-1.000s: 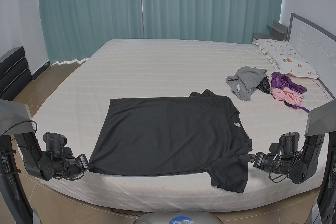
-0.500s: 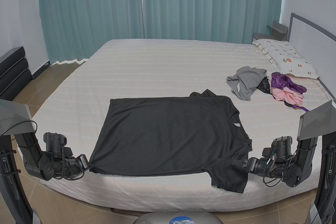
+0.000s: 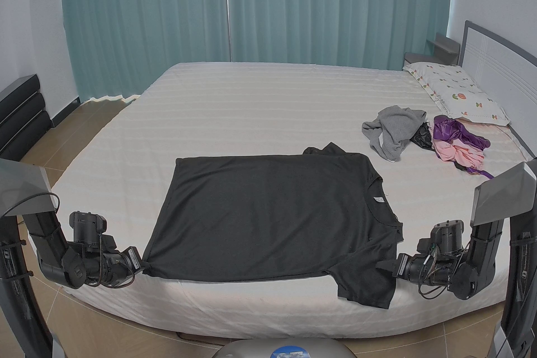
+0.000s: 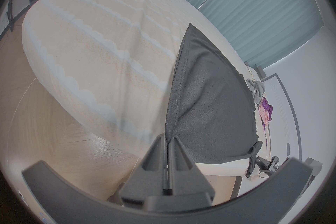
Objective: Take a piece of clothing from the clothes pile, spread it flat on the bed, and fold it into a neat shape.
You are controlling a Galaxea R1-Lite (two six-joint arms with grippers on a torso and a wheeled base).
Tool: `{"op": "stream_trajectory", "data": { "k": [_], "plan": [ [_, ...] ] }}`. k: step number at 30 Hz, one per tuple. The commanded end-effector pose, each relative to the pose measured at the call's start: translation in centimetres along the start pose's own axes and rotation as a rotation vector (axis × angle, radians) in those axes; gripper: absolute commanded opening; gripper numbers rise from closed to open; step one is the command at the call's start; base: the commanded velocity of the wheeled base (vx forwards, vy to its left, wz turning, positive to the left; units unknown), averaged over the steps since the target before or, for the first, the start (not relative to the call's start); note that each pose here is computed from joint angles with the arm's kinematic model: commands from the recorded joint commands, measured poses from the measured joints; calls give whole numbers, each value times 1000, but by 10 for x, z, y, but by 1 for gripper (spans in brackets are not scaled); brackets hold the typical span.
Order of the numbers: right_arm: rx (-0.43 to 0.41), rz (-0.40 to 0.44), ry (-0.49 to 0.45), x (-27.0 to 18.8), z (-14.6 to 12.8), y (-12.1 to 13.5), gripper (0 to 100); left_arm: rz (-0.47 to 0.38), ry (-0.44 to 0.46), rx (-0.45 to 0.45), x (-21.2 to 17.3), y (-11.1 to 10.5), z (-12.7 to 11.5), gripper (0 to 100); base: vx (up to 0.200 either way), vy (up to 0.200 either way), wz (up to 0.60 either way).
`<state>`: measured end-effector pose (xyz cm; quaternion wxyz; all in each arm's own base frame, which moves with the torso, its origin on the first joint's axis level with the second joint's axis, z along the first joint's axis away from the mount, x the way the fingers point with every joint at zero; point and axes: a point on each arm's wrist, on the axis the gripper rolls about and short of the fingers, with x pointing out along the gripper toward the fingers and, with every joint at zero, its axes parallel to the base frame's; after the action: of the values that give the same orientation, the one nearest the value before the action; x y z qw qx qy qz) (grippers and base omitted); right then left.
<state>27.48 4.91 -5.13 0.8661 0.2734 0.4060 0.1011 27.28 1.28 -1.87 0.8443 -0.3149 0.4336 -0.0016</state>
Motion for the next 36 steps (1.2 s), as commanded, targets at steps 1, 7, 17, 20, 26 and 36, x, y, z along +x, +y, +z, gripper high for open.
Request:
{"op": "stream_trajectory", "data": {
  "k": [1, 7, 17, 20, 26, 36],
  "plan": [
    [6, -5, -11, -11, 2, 0, 0, 0, 0, -1, 0, 0, 0, 0, 0, 0, 0],
    [32, -33, -12, -27, 0, -7, 0, 0, -2, -1, 0, 0, 0, 0, 0, 0, 0],
    [56, -52, 16, -49, -9, -9, 0, 6, -15, 5, -7, -1, 0, 0, 0, 0, 0],
    [61, -60, 32, -55, -15, -9, 0, 3, -25, 10, -10, -2, 2, 0, 0, 0, 0],
    [72, -53, 45, -71, -20, -8, 0, 13, -14, 28, -16, 0, -4, 0, 0, 0, 0],
    [51, -72, 81, -86, -30, -7, 0, 37, -1, 65, -19, 6, -7, 0, 0, 0, 0]
  ]
}}
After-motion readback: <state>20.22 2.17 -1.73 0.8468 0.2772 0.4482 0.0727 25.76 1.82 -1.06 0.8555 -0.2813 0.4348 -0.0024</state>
